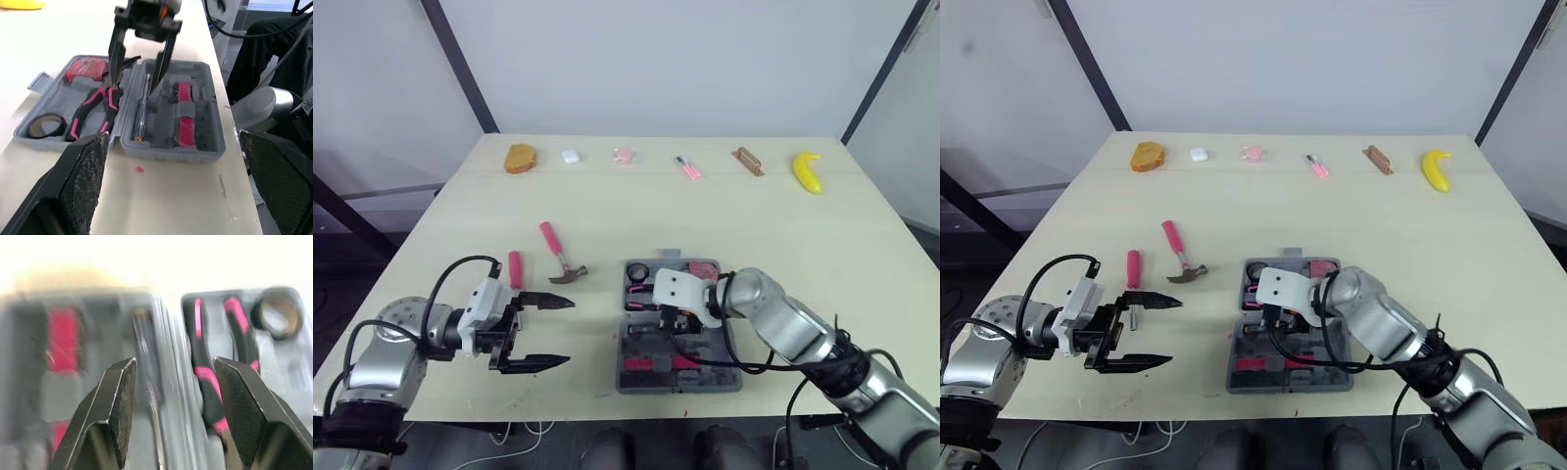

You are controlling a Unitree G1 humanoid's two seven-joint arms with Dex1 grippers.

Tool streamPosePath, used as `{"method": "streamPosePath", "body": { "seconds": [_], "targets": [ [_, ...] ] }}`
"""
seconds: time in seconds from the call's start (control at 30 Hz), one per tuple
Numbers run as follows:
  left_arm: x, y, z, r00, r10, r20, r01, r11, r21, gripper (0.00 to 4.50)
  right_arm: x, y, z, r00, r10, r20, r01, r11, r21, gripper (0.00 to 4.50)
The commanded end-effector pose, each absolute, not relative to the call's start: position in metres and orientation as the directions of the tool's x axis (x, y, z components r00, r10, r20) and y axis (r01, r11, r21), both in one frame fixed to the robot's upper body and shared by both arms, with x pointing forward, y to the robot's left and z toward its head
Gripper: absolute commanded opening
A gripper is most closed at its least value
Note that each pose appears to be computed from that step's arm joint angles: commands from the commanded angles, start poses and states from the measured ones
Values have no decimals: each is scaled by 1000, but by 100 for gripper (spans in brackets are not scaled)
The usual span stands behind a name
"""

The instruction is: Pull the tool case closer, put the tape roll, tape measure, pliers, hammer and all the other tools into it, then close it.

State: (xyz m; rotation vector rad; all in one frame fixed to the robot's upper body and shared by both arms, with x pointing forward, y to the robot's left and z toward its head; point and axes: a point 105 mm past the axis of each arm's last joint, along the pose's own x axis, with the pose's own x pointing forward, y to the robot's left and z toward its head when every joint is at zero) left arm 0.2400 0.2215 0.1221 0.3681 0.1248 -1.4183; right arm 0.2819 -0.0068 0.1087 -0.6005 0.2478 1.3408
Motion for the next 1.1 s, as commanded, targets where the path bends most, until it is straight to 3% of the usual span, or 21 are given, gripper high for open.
{"method": "streamPosePath", "body": {
  "seconds": [0.03, 0.13, 0.17, 0.2, 0.77, 1.1],
  "targets": [
    [236, 222, 125, 114, -947, -299, 979, 56, 194, 450, 280, -9, 126, 202, 917, -345, -956, 107, -274, 212],
    [237, 222, 124, 114, -949, -294, 979, 57, 195, 450, 282, -16, 116, 214, 910, -355, -949, 108, -298, 86],
    [238, 221, 124, 114, -949, -293, 979, 57, 197, 450, 283, -18, 112, 217, 909, -357, -948, 108, -299, 19],
    [238, 221, 124, 114, -950, -290, 978, 57, 199, 450, 283, -18, 108, 218, 910, -353, -948, 110, -300, 5],
    [237, 219, 118, 117, -950, -289, 976, 56, 210, 450, 293, -29, 51, 234, 848, -475, -961, 129, -244, 5],
    [234, 220, 112, 128, -947, -296, 976, 67, 209, 450, 293, -42, 19, 227, 717, -659, -966, 79, -247, 5]
  ]
}}
